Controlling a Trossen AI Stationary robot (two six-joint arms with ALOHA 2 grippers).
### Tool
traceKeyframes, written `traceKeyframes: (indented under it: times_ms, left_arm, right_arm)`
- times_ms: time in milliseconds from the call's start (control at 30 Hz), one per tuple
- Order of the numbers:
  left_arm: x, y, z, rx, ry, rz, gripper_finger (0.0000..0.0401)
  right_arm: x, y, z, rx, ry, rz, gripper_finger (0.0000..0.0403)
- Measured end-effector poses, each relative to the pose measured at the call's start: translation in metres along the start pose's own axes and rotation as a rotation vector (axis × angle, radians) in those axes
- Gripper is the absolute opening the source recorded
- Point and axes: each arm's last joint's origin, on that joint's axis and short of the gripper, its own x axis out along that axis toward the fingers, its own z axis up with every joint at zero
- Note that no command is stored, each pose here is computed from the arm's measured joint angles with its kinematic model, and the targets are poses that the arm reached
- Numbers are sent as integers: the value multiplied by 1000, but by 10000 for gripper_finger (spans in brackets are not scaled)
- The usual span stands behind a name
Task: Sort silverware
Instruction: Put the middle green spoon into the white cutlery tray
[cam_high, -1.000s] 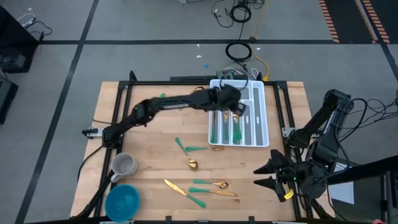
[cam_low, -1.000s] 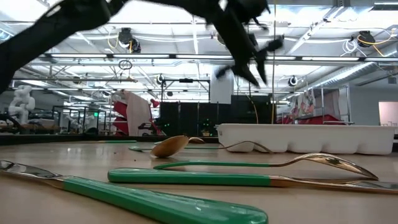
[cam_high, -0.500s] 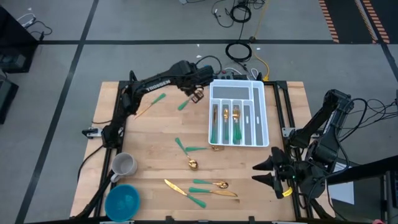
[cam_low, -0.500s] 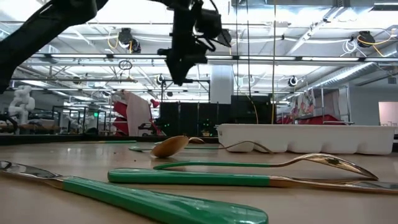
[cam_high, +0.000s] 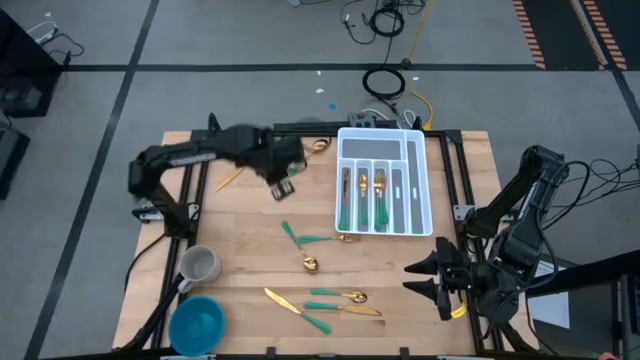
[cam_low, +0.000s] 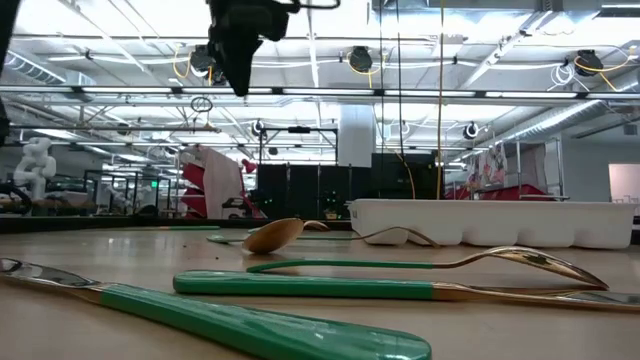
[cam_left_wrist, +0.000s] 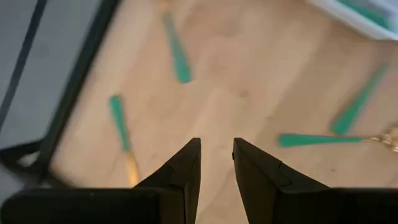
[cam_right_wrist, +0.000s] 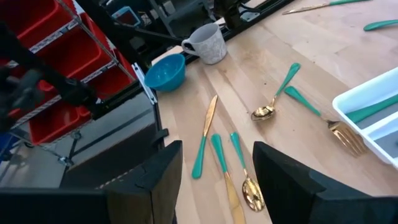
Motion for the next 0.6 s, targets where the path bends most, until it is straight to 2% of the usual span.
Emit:
traceKeyframes:
  times_ms: [167,300,467,600]
  left_arm:
    - [10,-57,-23,43,-162,-219,102]
    - [39,-94,-27,133,-213,-266,102]
    - [77,-121,-24,238,-151,-274,103]
    - [105,-142,-40,452,14,-275,103]
  right_arm:
    - [2,0,-2,13,2,-6,189]
    - [2,0,-2,23,2,-6,189]
    - [2,1,-2,52,2,-5,189]
    - [2,1,-2,75,5,-4,189]
